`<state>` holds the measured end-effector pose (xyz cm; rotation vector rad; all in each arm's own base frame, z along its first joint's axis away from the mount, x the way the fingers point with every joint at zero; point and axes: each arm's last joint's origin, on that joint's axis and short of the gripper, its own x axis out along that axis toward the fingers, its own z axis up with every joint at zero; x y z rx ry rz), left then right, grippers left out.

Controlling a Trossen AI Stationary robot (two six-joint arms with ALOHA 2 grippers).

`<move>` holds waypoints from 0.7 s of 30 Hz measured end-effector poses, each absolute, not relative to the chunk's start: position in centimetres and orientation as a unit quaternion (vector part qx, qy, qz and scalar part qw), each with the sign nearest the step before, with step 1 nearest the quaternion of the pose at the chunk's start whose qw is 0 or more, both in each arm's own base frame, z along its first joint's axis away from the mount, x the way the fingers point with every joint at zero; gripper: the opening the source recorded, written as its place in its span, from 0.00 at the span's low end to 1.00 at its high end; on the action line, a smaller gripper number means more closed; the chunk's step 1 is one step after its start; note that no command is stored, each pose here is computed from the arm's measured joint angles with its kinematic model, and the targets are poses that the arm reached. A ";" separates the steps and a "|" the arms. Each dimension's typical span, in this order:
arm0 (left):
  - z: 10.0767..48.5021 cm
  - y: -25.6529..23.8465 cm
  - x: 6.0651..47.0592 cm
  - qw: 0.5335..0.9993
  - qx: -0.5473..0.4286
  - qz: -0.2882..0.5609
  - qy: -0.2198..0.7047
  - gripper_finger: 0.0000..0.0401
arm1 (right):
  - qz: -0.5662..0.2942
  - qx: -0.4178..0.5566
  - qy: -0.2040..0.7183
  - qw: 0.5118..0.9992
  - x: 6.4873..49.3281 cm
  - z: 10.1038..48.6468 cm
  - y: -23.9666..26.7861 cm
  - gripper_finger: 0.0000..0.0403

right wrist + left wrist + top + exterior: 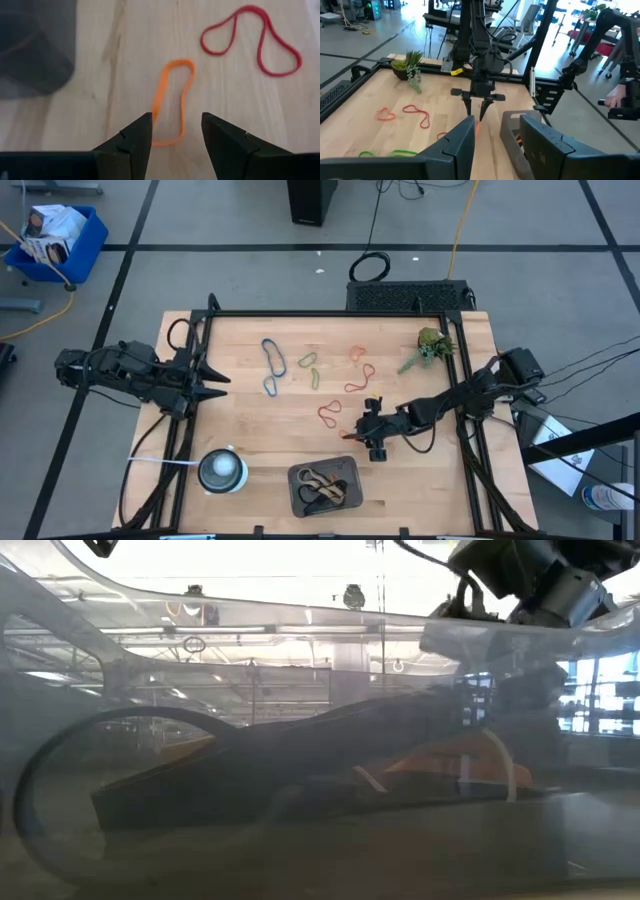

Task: Pick and place rubber bands into bin
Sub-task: Put the bottom orange rubber band into the bin

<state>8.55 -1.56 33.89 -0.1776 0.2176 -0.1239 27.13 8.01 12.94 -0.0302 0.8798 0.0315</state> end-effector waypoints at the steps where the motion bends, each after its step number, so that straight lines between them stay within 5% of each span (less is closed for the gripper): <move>1: 33.9 -1.6 8.5 0.988 -0.089 -0.062 0.107 0.40 | 0.016 -0.014 0.426 0.904 27.2 12.8 8.0 0.41; 14: 33.9 -1.6 8.5 0.989 -0.082 -0.062 0.108 0.40 | 0.011 0.013 0.453 0.891 27.8 10.2 8.2 0.40; 21: 33.9 -1.6 8.6 0.989 -0.079 -0.062 0.108 0.40 | -0.003 0.009 0.451 0.892 27.8 10.4 8.1 0.20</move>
